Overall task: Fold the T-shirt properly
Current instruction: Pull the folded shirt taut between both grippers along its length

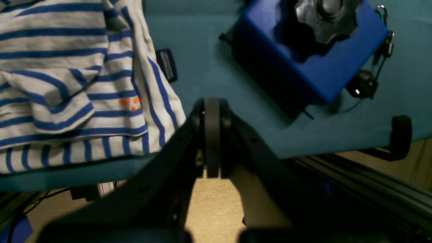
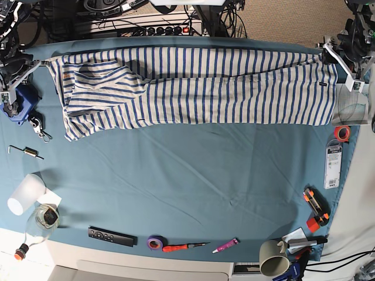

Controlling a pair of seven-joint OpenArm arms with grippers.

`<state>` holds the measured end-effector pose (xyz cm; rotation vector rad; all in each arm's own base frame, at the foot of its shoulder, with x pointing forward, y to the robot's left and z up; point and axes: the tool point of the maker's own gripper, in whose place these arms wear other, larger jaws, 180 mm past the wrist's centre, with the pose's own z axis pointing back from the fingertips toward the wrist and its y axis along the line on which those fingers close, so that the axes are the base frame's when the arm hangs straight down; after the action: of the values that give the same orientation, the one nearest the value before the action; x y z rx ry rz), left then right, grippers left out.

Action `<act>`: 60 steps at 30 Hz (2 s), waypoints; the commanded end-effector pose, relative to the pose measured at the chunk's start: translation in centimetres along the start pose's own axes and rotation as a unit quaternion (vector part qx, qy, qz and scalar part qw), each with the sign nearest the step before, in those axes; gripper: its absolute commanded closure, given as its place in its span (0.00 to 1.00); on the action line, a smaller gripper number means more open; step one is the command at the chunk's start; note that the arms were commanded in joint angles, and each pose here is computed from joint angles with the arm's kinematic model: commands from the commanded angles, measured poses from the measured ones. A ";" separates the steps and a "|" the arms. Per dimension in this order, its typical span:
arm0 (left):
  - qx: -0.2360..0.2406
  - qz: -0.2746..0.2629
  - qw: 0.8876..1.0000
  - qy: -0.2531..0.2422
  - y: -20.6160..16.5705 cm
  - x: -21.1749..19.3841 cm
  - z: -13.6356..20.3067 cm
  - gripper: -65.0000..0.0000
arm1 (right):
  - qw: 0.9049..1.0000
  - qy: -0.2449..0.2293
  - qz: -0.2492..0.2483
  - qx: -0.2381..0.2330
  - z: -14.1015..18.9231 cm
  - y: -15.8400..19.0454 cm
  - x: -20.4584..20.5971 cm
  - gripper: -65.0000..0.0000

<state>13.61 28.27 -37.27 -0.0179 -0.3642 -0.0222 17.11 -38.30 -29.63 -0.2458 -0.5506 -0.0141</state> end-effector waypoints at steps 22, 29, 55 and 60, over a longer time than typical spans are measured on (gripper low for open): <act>-0.037 0.009 0.990 -0.137 -1.2 8.0 1.7 0.42 | 1.000 -0.021 0.006 -0.012 0.6 -0.7 1.3 0.99; -0.044 0.045 0.992 -0.106 -0.1 6.7 -0.4 0.42 | 1.000 -0.024 0.006 -0.012 0.6 -0.8 1.4 0.99; -0.078 0.089 0.990 -0.078 -0.8 4.4 -2.8 0.73 | 0.999 -0.038 0.005 -0.012 0.6 -0.8 2.0 0.99; -0.078 0.088 0.990 -0.078 -0.8 4.4 -2.8 1.00 | 0.999 -0.038 0.005 -0.012 0.6 -0.8 2.0 0.99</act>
<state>18.09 26.79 -39.16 -0.2227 -0.4845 0.1381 17.67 -38.22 -29.34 -0.2418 -0.5839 -0.0169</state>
